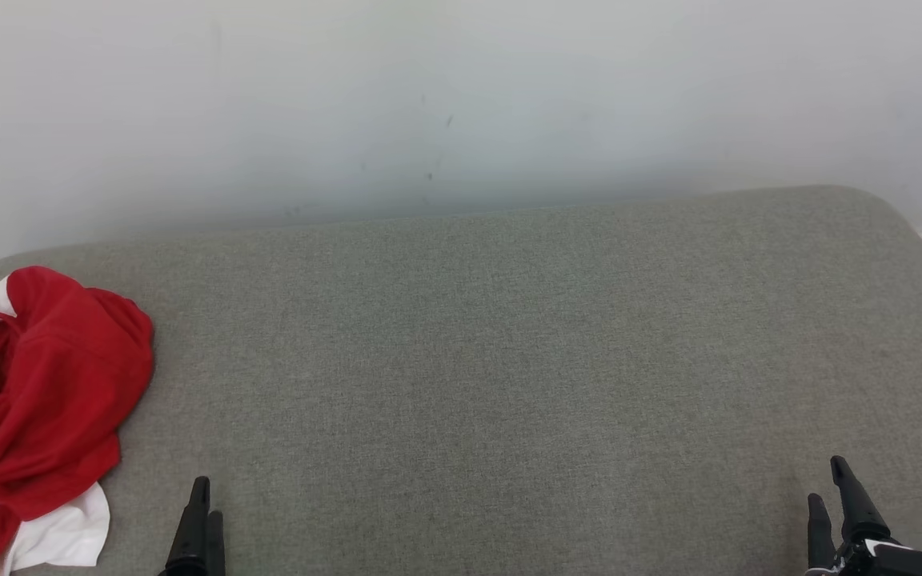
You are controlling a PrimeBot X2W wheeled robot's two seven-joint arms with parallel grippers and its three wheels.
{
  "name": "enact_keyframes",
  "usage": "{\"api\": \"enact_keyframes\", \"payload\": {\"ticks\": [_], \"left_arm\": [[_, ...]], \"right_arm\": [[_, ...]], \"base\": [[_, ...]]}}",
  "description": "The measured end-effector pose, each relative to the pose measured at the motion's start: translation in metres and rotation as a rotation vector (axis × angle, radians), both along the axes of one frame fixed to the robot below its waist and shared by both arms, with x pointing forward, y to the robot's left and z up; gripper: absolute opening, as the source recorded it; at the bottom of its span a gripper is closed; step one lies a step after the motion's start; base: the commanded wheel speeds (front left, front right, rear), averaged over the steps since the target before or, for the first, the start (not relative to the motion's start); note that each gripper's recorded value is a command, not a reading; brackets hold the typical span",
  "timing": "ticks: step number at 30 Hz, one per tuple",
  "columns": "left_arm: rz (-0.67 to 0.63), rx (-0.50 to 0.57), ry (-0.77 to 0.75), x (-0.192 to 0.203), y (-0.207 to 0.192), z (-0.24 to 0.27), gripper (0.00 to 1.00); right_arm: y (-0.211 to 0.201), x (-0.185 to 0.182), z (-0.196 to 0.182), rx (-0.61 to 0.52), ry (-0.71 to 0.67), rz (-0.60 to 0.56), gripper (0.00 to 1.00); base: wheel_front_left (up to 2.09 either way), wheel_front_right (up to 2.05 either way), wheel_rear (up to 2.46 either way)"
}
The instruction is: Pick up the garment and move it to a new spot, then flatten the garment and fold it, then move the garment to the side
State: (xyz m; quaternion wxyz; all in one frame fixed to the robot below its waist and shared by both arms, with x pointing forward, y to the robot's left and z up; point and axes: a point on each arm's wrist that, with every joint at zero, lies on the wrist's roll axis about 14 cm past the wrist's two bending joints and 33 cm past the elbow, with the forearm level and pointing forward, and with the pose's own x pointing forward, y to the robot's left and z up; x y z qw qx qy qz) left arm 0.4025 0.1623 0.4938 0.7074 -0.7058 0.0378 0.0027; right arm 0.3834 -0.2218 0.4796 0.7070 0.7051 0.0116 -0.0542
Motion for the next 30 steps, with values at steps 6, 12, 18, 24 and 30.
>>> {"api": "enact_keyframes", "payload": {"ticks": [6, 12, 18, 24, 30], "left_arm": [[0.008, 0.074, -0.012, -0.002, 0.001, 0.002, 1.0], [-0.007, 0.2, -0.03, -0.004, 0.0, 0.005, 1.0], [0.001, 0.325, -0.059, -0.005, 0.002, 0.011, 1.0], [0.025, 0.438, -0.079, -0.009, 0.008, 0.015, 1.0], [0.038, 0.565, -0.114, -0.012, 0.01, 0.024, 1.0]], "right_arm": [[0.008, 0.001, 0.003, -0.06, -0.004, 0.021, 1.0], [0.014, 0.001, 0.003, -0.195, 0.01, 0.047, 1.0], [0.022, 0.002, 0.004, -0.331, 0.013, 0.075, 1.0], [0.031, 0.003, 0.012, -0.487, -0.012, 0.107, 1.0], [0.042, 0.002, 0.019, -0.638, -0.037, 0.14, 1.0]], "base": [[0.0, 0.0, 0.0], [0.0, 0.0, 0.0], [0.0, 0.0, 0.0], [0.0, 0.0, 0.0], [0.0, 0.0, 0.0]]}}
